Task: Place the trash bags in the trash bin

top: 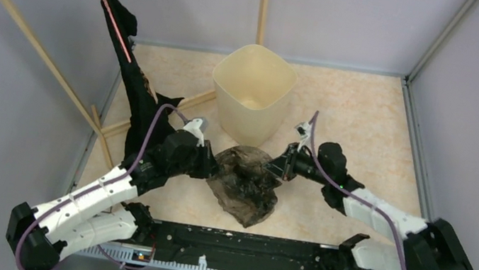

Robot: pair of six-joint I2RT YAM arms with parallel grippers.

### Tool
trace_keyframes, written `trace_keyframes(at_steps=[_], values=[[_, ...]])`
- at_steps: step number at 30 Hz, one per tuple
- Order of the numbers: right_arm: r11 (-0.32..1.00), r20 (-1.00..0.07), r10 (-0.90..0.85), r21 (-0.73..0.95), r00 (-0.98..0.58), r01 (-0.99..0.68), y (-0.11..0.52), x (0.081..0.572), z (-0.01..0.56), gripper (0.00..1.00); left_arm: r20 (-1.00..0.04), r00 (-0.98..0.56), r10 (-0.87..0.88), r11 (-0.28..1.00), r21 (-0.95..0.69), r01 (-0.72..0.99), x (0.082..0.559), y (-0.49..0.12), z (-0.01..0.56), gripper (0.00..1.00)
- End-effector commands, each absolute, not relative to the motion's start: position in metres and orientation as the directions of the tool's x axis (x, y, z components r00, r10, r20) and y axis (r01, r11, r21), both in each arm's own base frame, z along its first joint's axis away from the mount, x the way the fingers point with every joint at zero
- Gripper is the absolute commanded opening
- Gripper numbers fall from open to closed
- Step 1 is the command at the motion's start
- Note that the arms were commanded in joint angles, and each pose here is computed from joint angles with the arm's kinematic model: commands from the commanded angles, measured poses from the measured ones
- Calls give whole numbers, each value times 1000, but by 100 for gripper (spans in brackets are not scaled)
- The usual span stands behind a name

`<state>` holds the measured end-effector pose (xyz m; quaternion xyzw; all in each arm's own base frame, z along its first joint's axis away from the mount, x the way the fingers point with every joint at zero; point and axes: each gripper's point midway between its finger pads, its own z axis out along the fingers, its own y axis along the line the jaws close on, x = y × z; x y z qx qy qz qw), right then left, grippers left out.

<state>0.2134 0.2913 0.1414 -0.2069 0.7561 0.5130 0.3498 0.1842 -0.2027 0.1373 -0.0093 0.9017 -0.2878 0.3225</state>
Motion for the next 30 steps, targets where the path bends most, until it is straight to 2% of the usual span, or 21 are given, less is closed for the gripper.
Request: trace_keyframes(at_steps=[1,3,4,5,7,10,13,20,24,30], values=[[631,-662,299,677,-687,-378,242,232,145,0,-604,-763,-230,766,-596,241,188,-219,172,48],[617,-606,386,730,-696,-293,231,225,148,0,-567,-777,-272,756,-625,192,184,-218,165,83],[587,-563,432,769,-705,-255,229,221,150,0,-542,-791,-285,744,-646,174,181,-219,160,95],[564,-530,465,795,-710,-224,227,217,150,0,-513,-806,-293,722,-672,165,177,-223,155,98],[550,-482,513,820,-711,-158,220,212,144,0,-448,-843,-300,673,-725,146,166,-232,139,98],[555,-468,567,825,-678,-105,207,213,142,0,-359,-883,-303,567,-813,136,152,-249,130,98],[562,-479,584,821,-655,-100,202,214,149,0,-332,-891,-311,458,-873,166,143,-267,135,98],[556,-503,554,817,-663,-156,205,208,162,0,-400,-854,-333,625,-772,118,159,-280,110,97],[548,-507,539,818,-672,-178,206,203,163,0,-431,-808,-401,664,-745,68,179,-277,100,87],[577,-537,524,795,-661,-189,198,197,165,0,-453,-792,-408,723,-690,22,194,-278,84,71]])
